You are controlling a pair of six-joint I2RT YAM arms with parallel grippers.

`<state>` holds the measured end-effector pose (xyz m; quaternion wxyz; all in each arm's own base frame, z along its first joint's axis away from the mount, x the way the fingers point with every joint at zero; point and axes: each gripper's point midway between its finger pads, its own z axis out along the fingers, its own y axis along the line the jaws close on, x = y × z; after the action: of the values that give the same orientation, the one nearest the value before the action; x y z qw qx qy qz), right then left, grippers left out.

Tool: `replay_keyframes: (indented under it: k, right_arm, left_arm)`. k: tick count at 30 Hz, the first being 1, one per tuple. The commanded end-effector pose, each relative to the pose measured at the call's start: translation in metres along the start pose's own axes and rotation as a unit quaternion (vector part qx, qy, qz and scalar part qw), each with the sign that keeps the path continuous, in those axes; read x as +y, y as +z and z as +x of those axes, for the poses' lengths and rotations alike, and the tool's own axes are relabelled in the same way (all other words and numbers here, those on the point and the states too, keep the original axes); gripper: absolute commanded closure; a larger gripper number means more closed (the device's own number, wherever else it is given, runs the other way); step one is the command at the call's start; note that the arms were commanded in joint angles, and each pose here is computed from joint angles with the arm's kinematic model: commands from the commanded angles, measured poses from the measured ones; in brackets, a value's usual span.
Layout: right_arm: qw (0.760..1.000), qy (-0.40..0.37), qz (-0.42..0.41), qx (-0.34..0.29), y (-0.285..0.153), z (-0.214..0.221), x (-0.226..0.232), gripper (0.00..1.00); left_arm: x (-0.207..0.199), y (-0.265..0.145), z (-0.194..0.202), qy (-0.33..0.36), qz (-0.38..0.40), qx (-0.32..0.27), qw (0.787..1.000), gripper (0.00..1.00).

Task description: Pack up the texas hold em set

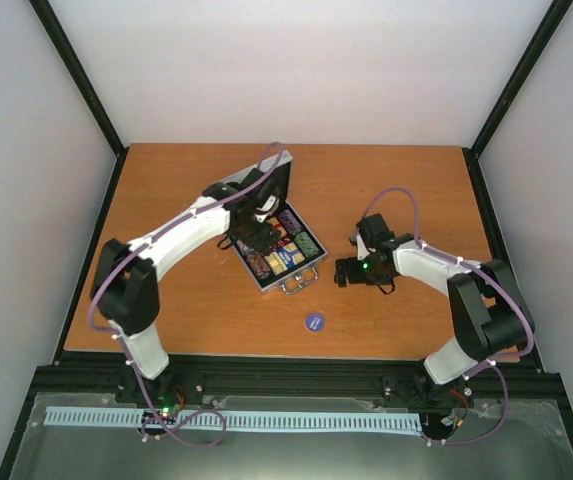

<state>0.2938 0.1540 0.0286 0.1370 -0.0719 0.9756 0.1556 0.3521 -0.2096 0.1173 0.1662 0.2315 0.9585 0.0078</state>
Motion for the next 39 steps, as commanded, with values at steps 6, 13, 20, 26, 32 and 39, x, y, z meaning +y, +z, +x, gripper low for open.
replay_keyframes:
  k: [6, 13, 20, 26, 32, 39]
  right_arm:
    - [0.991, -0.065, 0.073, 0.094, -0.037, 0.074, 0.044, 0.0]
    - [0.977, -0.136, 0.085, 0.141, -0.026, 0.11, 0.098, 0.0]
    - [0.974, -0.129, 0.086, 0.166, -0.001, 0.12, 0.118, 0.0]
    - [0.97, -0.133, 0.109, 0.171, 0.011, 0.115, 0.116, 0.0]
    - [0.968, -0.133, 0.119, 0.177, 0.016, 0.115, 0.114, 0.09]
    - [0.964, -0.132, 0.137, 0.183, 0.013, 0.122, 0.105, 0.22]
  left_arm:
    - [-0.001, -0.06, 0.069, -0.073, 0.049, -0.009, 0.996, 0.0]
    - [0.001, -0.077, 0.099, -0.075, 0.059, -0.023, 0.995, 0.0]
    - [0.0, -0.089, 0.101, -0.074, 0.071, -0.049, 0.994, 0.0]
    - [0.001, -0.095, 0.101, -0.07, 0.073, -0.064, 0.993, 0.0]
    - [0.003, -0.096, 0.101, -0.068, 0.068, -0.066, 0.993, 0.0]
    - [0.003, -0.095, 0.102, -0.069, 0.066, -0.063, 0.993, 0.0]
